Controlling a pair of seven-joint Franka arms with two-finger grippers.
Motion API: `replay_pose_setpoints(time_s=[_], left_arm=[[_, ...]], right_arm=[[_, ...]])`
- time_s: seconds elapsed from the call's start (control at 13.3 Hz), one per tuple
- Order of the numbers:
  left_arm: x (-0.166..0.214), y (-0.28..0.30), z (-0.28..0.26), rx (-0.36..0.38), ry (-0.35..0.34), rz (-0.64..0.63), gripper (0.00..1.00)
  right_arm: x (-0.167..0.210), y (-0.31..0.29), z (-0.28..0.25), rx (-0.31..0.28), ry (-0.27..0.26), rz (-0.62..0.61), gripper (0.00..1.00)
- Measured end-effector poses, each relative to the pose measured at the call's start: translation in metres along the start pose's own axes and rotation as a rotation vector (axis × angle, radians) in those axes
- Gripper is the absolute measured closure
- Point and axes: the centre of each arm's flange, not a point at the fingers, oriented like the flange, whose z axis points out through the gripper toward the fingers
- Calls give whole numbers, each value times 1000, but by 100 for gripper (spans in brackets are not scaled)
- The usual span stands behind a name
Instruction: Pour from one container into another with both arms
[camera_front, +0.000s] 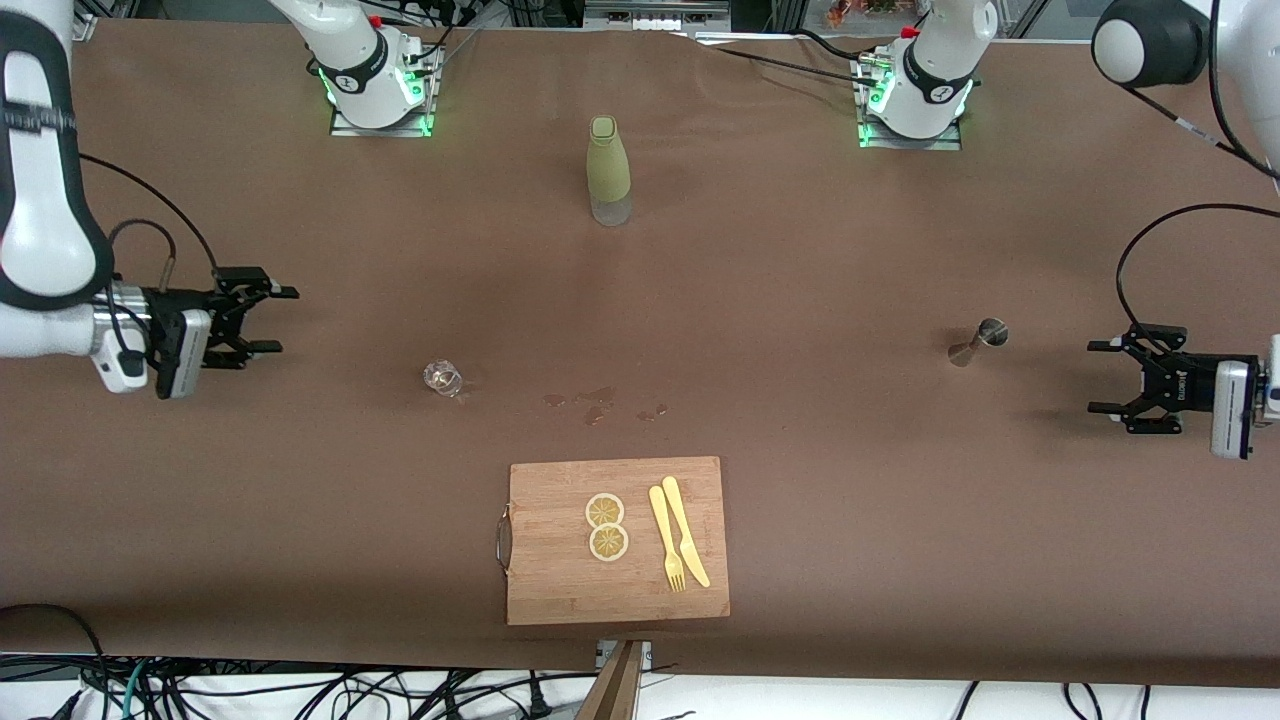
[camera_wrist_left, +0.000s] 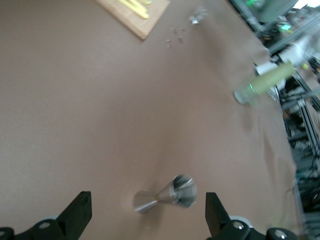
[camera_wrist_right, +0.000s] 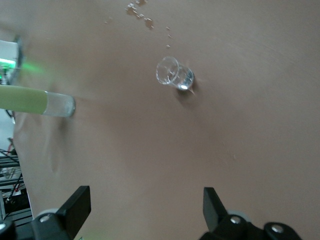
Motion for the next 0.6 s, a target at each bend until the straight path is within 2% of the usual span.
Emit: replay_pose_setpoints(time_s=[0.38,0.6], left_arm=[[104,98,-17,139,-120,-428,0],[162,167,-12,277,-197,-626,0]], right_arm=[[-4,-68,-67,-261,-164,244,0],[-4,-104,-94,-382,-198,431,0]])
